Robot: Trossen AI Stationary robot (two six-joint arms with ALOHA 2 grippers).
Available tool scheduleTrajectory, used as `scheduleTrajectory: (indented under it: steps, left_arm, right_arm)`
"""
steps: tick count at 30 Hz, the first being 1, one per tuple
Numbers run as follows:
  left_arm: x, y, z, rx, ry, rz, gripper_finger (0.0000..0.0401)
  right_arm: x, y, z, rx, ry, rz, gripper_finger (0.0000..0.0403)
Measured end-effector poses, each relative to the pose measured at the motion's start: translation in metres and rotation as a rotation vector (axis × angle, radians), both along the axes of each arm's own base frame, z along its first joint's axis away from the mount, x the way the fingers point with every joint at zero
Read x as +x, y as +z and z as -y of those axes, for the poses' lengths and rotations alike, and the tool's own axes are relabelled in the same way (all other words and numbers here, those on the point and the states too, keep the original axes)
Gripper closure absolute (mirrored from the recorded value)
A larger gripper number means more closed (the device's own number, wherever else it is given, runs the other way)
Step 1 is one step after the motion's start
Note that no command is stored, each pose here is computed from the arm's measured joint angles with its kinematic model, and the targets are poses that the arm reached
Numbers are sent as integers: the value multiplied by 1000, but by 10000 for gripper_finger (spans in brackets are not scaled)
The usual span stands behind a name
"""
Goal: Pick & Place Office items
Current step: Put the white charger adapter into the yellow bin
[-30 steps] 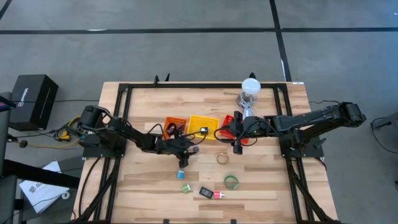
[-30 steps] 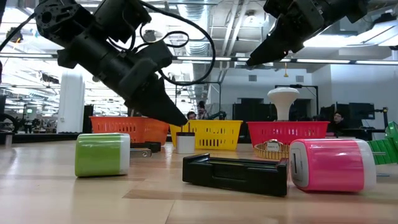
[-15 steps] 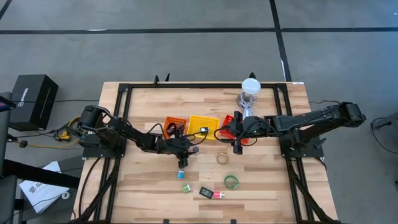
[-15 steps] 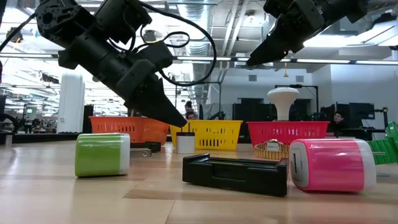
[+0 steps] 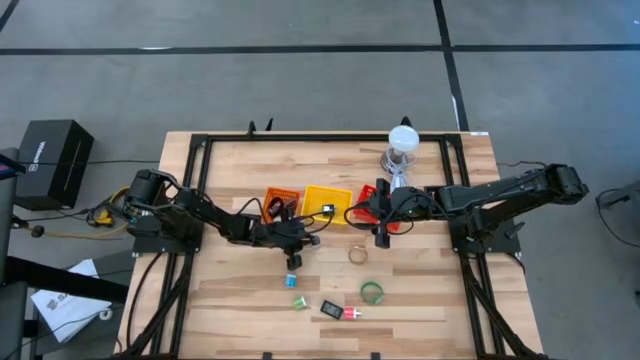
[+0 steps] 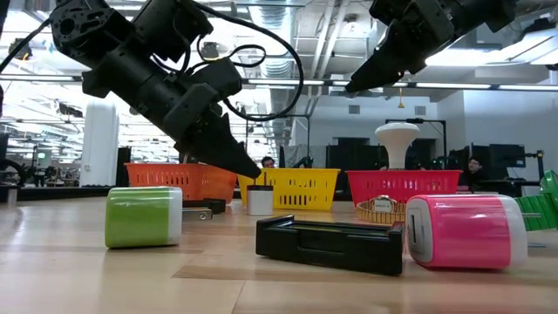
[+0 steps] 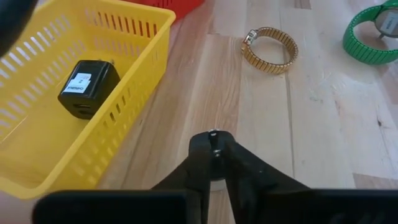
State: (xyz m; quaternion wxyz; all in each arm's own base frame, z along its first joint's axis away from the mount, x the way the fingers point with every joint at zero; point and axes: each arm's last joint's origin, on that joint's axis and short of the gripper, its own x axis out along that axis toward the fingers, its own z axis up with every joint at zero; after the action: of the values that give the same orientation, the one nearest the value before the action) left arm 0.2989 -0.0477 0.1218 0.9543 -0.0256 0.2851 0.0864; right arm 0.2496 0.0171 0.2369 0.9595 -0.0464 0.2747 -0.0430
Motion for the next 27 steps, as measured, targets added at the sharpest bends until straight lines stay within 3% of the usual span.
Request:
scheduleTrajectory:
  steps: [8,27]
  left_arm:
    - [0,0,0,1,-1,3,395]
    - [1,12,0,52,-39,35,399]
  right_arm:
    - [0,0,0,0,0,0,168]
    - [0,0,0,0,0,-2,168]
